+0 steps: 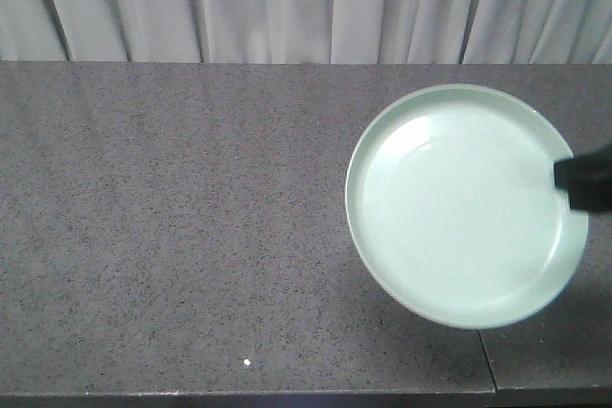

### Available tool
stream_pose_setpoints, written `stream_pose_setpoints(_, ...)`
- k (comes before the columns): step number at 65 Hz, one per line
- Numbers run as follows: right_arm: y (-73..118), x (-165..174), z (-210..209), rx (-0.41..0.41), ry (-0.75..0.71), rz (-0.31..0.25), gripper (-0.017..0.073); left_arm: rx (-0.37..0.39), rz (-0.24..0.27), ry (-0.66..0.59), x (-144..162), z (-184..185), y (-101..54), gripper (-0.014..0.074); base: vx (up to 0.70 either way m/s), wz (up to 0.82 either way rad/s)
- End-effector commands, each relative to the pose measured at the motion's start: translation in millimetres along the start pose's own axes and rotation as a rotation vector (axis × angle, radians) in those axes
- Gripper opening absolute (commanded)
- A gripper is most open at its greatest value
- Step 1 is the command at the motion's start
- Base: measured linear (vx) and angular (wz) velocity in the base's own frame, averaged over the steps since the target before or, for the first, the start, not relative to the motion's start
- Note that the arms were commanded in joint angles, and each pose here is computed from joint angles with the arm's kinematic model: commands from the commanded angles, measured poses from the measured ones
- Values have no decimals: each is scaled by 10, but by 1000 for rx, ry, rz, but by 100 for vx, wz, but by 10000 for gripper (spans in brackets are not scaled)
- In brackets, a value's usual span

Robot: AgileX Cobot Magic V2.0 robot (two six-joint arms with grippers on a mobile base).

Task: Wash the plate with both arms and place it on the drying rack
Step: 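Close the right gripper on the plate rim and lift it up, then bring the held plate in close to the robot body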

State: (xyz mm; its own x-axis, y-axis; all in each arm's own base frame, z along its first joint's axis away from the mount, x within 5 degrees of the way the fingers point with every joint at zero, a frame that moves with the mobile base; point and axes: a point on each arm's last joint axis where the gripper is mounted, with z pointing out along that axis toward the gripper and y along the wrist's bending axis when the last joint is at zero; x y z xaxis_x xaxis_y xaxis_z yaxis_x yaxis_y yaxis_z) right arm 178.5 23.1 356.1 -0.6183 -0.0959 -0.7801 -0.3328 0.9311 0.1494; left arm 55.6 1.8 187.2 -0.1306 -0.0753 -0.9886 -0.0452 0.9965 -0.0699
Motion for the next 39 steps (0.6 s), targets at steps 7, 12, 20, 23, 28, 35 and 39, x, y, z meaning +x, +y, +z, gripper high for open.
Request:
stream_pose_setpoints(7, 126, 525, -160, 45, -147, 20, -1, 5, -9, -105, -139, -32, -8, -6, 0, 0)
stream_pose_setpoints(12, 171, 760, -182, 51, -166, 22, -1, 5, -9, -105, -139, -32, -8, -6, 0, 0)
stream_pose_setpoints(20, 221, 958, -243, 67, -216, 2, -1, 5, -9, -105, -139, -32, -8, -6, 0, 0)
stream_pose_setpoints(23, 237, 1014, -260, 70, -228, -7, -1, 5, -9, -105, -139, -32, -8, -6, 0, 0)
stream_pose_setpoints(28, 261, 1047, -298, 72, -249, -17, -1, 5, -9, -105, -139, -32, -8, -6, 0, 0)
stream_pose_setpoints(35, 278, 1063, -332, 74, -267, -26, -1, 5, -9, -105, -139, -32, -8, -6, 0, 0)
stream_pose_setpoints(39, 284, 1068, -339, 73, -269, -28, -1, 5, -9, -105, -139, -32, -8, -6, 0, 0)
